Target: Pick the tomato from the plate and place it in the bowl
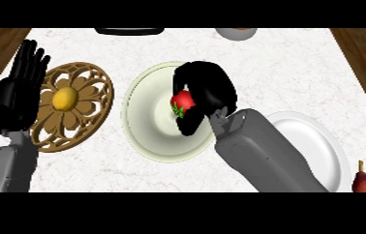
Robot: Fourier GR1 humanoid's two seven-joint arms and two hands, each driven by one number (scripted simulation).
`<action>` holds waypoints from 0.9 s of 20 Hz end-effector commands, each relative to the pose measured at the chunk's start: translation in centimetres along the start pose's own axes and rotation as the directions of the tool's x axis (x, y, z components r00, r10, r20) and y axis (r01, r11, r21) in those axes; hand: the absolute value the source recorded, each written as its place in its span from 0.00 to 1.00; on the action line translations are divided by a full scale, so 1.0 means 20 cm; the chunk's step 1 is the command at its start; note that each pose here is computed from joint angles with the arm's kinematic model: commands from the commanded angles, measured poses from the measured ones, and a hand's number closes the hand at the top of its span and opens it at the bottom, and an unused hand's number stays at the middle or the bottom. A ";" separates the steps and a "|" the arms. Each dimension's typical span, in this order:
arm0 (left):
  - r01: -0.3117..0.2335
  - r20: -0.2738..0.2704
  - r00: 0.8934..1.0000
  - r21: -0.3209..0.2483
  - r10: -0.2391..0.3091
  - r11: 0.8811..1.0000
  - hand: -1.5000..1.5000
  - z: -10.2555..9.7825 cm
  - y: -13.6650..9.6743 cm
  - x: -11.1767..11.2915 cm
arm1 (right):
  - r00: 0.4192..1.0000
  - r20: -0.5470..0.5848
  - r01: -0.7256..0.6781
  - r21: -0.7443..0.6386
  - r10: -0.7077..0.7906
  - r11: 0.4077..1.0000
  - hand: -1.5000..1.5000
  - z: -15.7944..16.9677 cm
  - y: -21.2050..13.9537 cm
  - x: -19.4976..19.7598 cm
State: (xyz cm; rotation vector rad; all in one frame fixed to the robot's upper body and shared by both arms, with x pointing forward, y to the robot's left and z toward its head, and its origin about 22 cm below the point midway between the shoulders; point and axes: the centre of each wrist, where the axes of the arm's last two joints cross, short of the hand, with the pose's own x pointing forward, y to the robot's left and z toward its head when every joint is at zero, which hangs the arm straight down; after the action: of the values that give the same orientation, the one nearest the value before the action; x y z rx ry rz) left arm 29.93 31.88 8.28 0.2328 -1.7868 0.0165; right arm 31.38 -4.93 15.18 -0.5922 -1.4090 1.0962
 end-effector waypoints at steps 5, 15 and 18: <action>0.003 0.004 1.000 -0.011 -0.003 1.000 0.50 0.01 0.03 -0.03 | 0.962 -0.056 0.266 0.000 -0.266 0.964 0.00 -0.17 0.18 -0.13; 0.006 -0.001 1.000 0.012 -0.006 1.000 0.50 0.01 0.09 -0.03 | 0.856 0.135 0.512 -0.347 -0.498 0.786 0.00 -0.19 0.09 -0.27; 0.005 -0.009 1.000 0.034 -0.004 0.999 0.50 -0.08 0.07 -0.02 | 0.843 0.113 0.520 -0.424 -0.526 0.741 0.00 -0.17 -0.04 -0.49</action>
State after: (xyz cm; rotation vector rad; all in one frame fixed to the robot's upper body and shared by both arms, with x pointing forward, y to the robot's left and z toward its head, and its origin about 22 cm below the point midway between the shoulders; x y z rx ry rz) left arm 30.35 32.98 8.31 0.2405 -1.7895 0.0280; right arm 35.71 -9.10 10.15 -0.4229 -1.6632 0.4393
